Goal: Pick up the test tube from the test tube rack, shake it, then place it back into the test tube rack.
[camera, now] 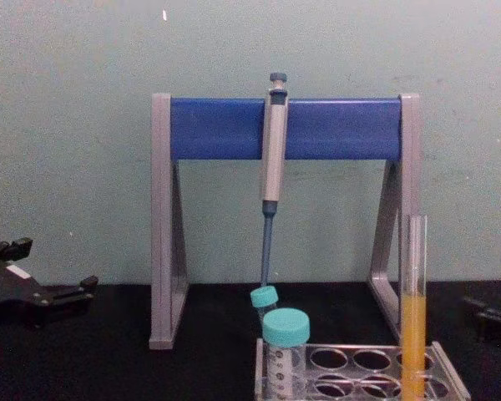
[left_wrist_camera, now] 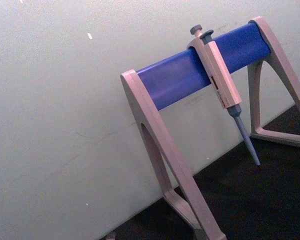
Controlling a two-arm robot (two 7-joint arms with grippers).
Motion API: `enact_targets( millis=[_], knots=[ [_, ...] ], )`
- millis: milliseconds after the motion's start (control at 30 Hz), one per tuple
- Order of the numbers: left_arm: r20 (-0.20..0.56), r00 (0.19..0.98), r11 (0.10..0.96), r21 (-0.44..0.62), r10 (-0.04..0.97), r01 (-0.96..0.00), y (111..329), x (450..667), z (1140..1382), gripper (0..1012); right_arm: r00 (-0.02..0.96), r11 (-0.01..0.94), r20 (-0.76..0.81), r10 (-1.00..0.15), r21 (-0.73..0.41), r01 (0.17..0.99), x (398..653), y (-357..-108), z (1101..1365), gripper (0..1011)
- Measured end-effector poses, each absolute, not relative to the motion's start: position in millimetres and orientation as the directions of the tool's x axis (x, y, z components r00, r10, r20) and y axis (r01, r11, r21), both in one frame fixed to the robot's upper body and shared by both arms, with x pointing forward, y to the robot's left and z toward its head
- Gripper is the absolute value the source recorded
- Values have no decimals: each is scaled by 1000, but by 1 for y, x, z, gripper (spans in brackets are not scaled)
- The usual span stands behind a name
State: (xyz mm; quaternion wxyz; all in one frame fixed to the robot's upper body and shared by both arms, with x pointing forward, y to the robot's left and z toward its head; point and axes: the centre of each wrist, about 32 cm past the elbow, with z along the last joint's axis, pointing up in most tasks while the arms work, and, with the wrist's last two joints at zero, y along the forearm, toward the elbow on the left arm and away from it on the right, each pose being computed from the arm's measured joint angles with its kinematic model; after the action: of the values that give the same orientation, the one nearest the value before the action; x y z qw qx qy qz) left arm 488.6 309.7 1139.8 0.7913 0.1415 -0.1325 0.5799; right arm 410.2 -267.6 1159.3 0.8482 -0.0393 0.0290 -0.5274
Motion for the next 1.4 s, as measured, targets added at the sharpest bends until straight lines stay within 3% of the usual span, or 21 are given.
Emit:
enact_targets(
  millis=[33,333,1400],
  knots=[
    [374,292,287,70,880,-955,310,489,1140,1001,398,396,5,-917,-103,913,409,-271,1159,1000],
    [374,292,287,70,880,-955,310,489,1140,1001,332,324,22,-943,-173,930,424,-270,1144,1000],
    [374,292,287,70,880,-955,310,489,1140,1001,335,327,21,-942,-163,931,425,-269,1143,1000]
  ],
)
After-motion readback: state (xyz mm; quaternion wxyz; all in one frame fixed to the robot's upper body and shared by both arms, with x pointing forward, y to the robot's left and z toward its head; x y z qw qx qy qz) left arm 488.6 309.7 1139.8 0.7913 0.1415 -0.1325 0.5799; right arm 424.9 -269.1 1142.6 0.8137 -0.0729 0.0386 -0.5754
